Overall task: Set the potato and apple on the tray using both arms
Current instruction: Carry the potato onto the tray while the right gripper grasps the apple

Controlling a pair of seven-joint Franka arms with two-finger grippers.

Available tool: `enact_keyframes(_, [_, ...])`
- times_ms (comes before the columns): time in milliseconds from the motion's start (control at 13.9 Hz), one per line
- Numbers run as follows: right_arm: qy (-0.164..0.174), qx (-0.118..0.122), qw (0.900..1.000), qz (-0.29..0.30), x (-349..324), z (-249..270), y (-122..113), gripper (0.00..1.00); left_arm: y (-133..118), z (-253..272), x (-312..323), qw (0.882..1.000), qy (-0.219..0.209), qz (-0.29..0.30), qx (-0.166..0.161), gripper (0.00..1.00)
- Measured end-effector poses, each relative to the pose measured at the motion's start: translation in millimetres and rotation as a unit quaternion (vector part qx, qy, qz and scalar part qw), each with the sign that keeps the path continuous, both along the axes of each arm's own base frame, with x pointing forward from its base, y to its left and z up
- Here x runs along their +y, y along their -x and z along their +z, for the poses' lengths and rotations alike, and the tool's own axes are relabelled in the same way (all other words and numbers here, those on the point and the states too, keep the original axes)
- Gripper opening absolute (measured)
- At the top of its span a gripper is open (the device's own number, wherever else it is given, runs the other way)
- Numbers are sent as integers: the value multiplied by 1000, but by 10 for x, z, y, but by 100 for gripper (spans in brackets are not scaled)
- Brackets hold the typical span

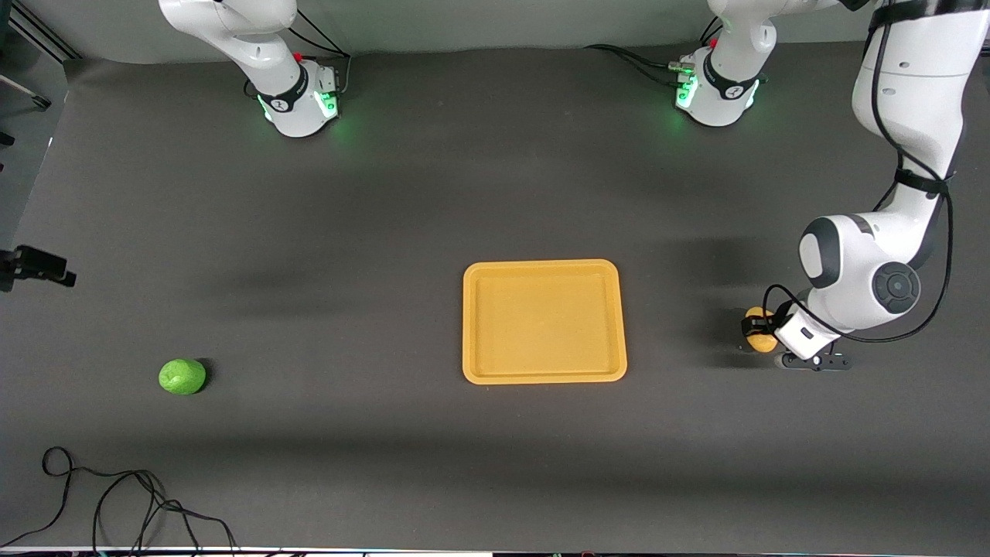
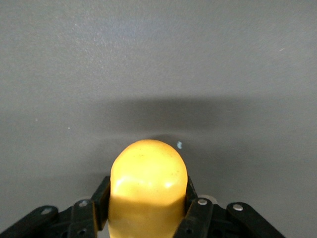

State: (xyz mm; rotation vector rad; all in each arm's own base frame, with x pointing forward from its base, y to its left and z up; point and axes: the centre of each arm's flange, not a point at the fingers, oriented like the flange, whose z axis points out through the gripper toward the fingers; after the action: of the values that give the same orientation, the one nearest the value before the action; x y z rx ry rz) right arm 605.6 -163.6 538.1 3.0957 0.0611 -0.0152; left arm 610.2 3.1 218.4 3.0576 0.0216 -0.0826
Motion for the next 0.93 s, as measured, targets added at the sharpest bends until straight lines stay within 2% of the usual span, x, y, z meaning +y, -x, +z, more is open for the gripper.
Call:
enact_keyframes(144, [8, -6, 1000, -3, -87, -9, -156, 100, -54, 401, -472, 999, 0, 30, -10, 60])
enact_keyframes(287, [8, -9, 1000, 3, -137, -35, -260, 100, -7, 700, -1305, 998, 3, 55, -24, 60])
enact_keyframes(431, [4, -8, 1000, 4, -136, -72, -303, 100, 146, 825, -2230, 997, 9, 65, -31, 60])
enact_keyframes(575, [-5, -4, 1000, 4, -112, -137, -322, 100, 342, 783, -2893, 998, 11, 61, -27, 60])
enact_keyframes(718, [-10, 7, 1000, 6, -87, -278, -362, 100, 473, 575, -3169, 999, 1, 46, -15, 60])
enact_keyframes(934, [-28, 19, 999, 3, -65, -710, -495, 100, 476, 154, -3118, 999, -27, 32, -4, 60])
